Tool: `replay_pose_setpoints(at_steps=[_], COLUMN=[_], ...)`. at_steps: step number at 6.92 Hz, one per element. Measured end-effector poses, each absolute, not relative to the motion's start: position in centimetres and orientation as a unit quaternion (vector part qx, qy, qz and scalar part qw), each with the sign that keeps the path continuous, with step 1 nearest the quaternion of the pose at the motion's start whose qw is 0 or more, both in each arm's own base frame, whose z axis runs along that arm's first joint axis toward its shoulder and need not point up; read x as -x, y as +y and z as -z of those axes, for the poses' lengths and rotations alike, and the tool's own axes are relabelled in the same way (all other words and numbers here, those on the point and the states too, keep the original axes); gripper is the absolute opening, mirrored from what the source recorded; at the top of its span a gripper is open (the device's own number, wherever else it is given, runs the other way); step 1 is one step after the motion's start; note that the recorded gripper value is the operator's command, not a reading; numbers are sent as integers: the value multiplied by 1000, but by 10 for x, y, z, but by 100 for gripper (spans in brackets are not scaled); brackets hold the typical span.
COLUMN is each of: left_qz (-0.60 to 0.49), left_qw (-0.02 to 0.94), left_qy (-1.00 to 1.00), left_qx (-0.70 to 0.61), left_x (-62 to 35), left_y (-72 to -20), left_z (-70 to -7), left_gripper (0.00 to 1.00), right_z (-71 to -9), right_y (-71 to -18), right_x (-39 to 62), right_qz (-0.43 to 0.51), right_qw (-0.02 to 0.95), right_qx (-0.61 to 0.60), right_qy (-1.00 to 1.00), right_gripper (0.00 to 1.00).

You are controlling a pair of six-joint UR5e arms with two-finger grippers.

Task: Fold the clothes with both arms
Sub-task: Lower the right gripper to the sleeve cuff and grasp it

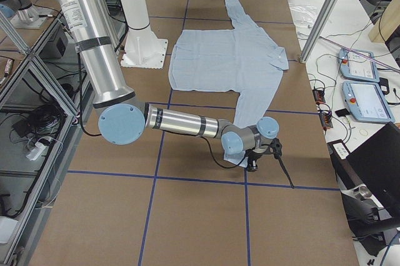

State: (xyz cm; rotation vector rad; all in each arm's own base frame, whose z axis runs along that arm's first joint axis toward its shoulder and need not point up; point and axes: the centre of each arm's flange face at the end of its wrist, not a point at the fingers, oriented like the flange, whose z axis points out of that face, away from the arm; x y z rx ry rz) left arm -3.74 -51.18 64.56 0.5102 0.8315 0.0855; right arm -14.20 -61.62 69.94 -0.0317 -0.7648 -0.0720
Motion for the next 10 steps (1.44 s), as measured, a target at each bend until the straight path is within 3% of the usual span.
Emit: replay_pose_setpoints(at_steps=[8,10], left_qz=[-41,-41], left_qw=[882,882], left_qy=[400,400], left_qx=[-247,-246], left_x=[37,37], left_y=[-512,-512], left_z=[-643,-644], left_gripper=[100,100], right_z=[-678,-645], right_y=[-627,-628], right_x=[151,155], right_qz=[42,42], right_qw=[923,911], right_qx=[5,-5], right_qy=[-383,-411], right_gripper=[0,0])
